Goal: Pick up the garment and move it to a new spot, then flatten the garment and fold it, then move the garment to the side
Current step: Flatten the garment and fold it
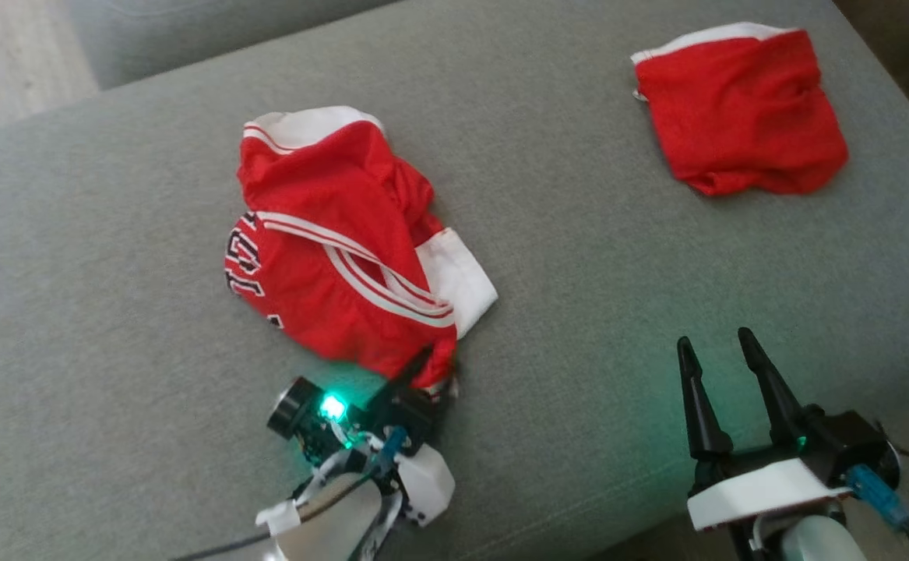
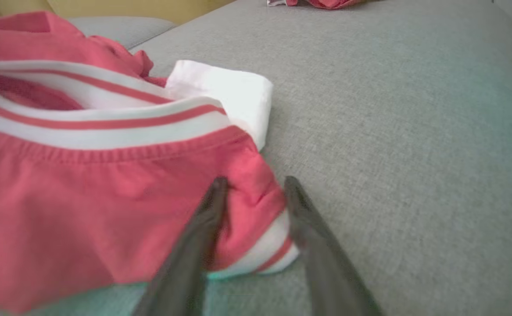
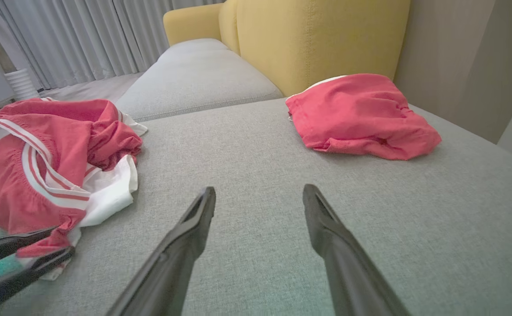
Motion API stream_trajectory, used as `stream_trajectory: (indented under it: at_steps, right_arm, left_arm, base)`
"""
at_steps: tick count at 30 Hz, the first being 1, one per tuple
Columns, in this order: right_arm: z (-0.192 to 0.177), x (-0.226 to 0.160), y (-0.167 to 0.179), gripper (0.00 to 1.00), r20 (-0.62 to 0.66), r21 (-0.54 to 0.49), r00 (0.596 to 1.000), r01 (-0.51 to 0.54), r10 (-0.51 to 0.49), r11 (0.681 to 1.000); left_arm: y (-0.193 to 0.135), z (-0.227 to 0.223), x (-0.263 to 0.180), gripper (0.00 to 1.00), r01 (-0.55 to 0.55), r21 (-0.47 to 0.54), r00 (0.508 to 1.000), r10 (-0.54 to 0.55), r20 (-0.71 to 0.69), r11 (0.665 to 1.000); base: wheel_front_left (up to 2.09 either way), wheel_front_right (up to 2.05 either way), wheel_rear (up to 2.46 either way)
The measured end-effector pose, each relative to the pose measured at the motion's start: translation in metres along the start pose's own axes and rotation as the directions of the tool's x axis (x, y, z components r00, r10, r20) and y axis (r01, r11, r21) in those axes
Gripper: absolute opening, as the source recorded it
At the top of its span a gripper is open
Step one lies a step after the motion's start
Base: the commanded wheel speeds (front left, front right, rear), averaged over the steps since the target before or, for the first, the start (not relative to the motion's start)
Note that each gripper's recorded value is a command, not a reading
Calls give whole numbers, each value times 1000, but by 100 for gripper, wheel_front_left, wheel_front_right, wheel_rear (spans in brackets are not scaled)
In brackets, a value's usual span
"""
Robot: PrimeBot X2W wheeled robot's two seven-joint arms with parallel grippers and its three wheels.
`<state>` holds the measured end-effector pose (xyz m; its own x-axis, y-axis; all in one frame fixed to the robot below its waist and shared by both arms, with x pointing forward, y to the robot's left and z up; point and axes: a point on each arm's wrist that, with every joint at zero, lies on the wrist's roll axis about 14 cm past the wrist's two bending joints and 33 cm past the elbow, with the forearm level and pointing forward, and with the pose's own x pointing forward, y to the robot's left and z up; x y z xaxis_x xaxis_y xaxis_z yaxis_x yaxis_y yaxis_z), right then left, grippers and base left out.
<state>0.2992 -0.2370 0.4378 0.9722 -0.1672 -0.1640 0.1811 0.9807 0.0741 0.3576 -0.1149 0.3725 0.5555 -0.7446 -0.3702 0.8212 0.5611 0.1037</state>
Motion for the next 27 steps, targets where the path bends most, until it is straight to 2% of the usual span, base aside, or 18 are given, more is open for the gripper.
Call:
stream_trajectory:
  at_steps: [7,9,11,14,16,20,22,25,27]
  right_arm:
    - [3,-3,-3,100,13,4,1000,10,-10,1000]
    - [6,-4,-1,100,26,7,1000,3,-4,1000]
    - [10,-5,0,100,40,11,999,-2,1,1000]
    - [15,-8,1,100,64,16,998,-5,4,1000]
    - [19,-10,1,100,78,21,997,-7,5,1000]
    - [25,-14,0,100,106,34,994,-7,4,999]
    - [25,-15,1,100,111,41,994,-14,9,999]
    - [20,-18,7,100,99,49,995,-31,26,998]
    - [17,-17,10,100,91,57,995,-41,36,998]
  left_arm:
    - [-3,28,4,0,19,-71,997,-14,78,997]
    - [-4,61,5,0,30,-79,986,-16,169,996]
    - [-1,113,6,0,40,-55,954,-22,299,998]
    - [20,206,-1,0,13,-3,863,-10,505,1000]
    - [37,271,-17,0,-18,7,771,10,637,1000]
    - [73,373,-69,0,-54,-69,569,88,818,996]
    - [89,394,-87,0,-30,-133,517,130,846,991]
    - [116,381,-96,0,-36,-242,521,225,823,970]
    - [130,344,-91,0,-54,-318,573,290,766,947]
  base:
    - [0,0,0]
    - [0,0,0]
    - [0,0,0]
    - [0,0,0]
    - [0,0,0]
    - [0,0,0]
    - [0,0,0]
    - [0,0,0]
    - [0,0,0]
